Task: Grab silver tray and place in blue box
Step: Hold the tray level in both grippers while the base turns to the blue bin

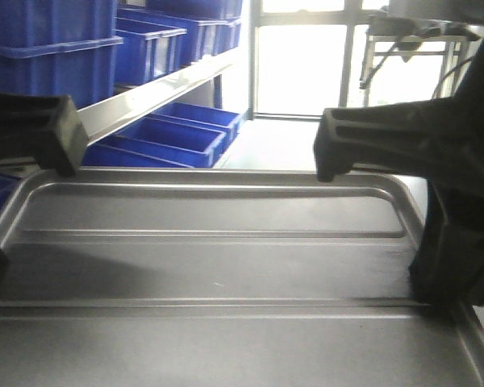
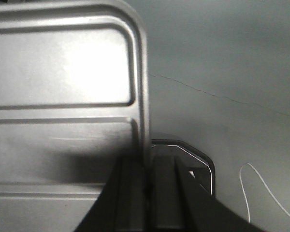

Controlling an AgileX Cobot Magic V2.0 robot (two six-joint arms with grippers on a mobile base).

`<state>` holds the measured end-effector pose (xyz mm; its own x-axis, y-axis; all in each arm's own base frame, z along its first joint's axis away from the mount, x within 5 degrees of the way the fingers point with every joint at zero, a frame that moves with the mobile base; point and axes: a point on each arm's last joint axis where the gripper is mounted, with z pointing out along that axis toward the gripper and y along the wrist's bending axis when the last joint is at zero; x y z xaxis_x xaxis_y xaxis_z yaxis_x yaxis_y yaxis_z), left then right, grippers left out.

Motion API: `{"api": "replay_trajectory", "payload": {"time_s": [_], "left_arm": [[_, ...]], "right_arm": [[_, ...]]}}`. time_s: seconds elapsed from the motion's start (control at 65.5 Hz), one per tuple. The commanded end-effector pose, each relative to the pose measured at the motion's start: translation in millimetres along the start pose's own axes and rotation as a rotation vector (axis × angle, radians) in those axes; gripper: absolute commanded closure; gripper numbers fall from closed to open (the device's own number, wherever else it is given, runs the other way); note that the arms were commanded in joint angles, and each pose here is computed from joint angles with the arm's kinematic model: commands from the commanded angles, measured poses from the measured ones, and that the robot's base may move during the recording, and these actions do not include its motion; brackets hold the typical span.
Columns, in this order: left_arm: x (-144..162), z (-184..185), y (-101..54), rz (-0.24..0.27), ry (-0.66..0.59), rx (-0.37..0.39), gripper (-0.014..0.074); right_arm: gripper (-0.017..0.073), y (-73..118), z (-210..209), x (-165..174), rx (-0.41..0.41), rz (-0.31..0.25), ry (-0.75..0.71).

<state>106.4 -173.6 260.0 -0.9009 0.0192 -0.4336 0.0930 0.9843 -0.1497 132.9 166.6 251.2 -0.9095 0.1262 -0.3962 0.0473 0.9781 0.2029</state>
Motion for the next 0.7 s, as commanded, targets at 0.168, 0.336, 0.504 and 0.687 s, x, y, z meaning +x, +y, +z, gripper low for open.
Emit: {"api": "replay_trajectory", "payload": {"time_s": [0.168, 0.336, 0.504, 0.687], "left_arm": [[-5.7, -10.2, -2.3, 0.002, -0.046, 0.039, 0.0599], [-5.7, -10.2, -2.3, 0.002, -0.046, 0.039, 0.06], [-5.7, -10.2, -2.3, 0.002, -0.046, 0.039, 0.0599], [-5.7, -10.2, -2.3, 0.002, -0.046, 0.039, 0.0599]], "right_arm": [[0.0501, 2.4, -11.6, -7.9, -0.044, -0.012, -0.059], [0.0501, 2.4, -11.6, -7.9, -0.044, -0.012, -0.059], [0.0501, 2.4, -11.6, -7.9, -0.044, -0.012, -0.059], [0.0501, 2.4, -11.6, -7.9, -0.044, -0.012, -0.059]]}}
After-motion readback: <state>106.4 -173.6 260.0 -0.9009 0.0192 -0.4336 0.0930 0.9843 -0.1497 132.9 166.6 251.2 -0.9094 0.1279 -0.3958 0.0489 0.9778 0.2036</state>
